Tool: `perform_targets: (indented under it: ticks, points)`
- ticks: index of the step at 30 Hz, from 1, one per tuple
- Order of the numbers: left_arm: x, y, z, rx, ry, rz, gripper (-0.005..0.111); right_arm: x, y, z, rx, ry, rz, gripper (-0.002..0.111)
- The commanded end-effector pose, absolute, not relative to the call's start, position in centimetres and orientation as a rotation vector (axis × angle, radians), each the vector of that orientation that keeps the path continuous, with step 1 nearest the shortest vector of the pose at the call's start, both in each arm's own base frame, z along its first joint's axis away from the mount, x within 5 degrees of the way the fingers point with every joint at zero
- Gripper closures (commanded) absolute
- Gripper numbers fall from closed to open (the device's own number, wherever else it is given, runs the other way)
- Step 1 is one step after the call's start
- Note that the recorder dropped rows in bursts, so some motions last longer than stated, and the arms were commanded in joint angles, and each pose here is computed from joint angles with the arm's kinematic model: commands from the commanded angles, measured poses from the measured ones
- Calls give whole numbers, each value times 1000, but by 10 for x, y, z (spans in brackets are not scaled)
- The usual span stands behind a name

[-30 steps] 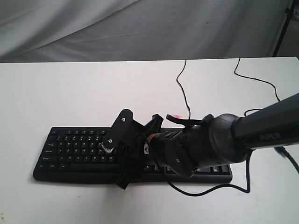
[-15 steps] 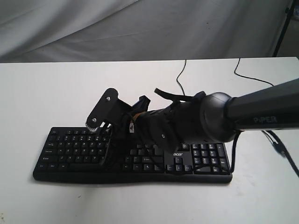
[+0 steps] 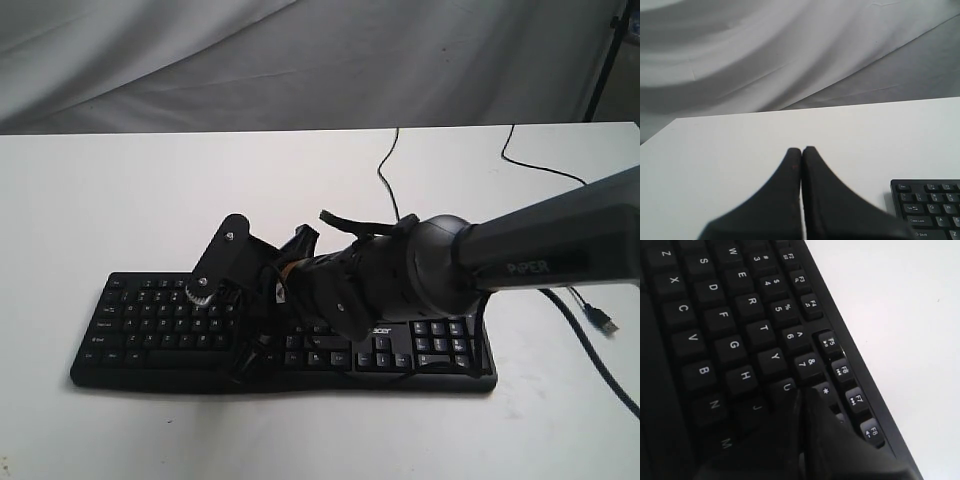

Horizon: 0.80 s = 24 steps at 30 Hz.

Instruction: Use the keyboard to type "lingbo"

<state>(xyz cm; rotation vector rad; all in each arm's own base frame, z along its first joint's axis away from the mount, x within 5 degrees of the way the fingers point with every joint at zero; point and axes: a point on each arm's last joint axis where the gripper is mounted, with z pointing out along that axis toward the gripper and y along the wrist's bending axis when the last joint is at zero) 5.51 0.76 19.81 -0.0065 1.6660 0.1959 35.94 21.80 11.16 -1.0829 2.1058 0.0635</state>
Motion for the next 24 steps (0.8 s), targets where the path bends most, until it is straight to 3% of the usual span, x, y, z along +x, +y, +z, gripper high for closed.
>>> perform_targets:
  ticks: [1,13,24]
  points:
    - [56,7,197,-6,1670,190,106,361,219,115,-1097,2087,56,108]
    - [56,7,197,-6,1670,190,106,360,219,102,-1113,2117,55,108]
    - [56,7,197,-6,1670,190,106,355,219,147,-1097,2069,66,108]
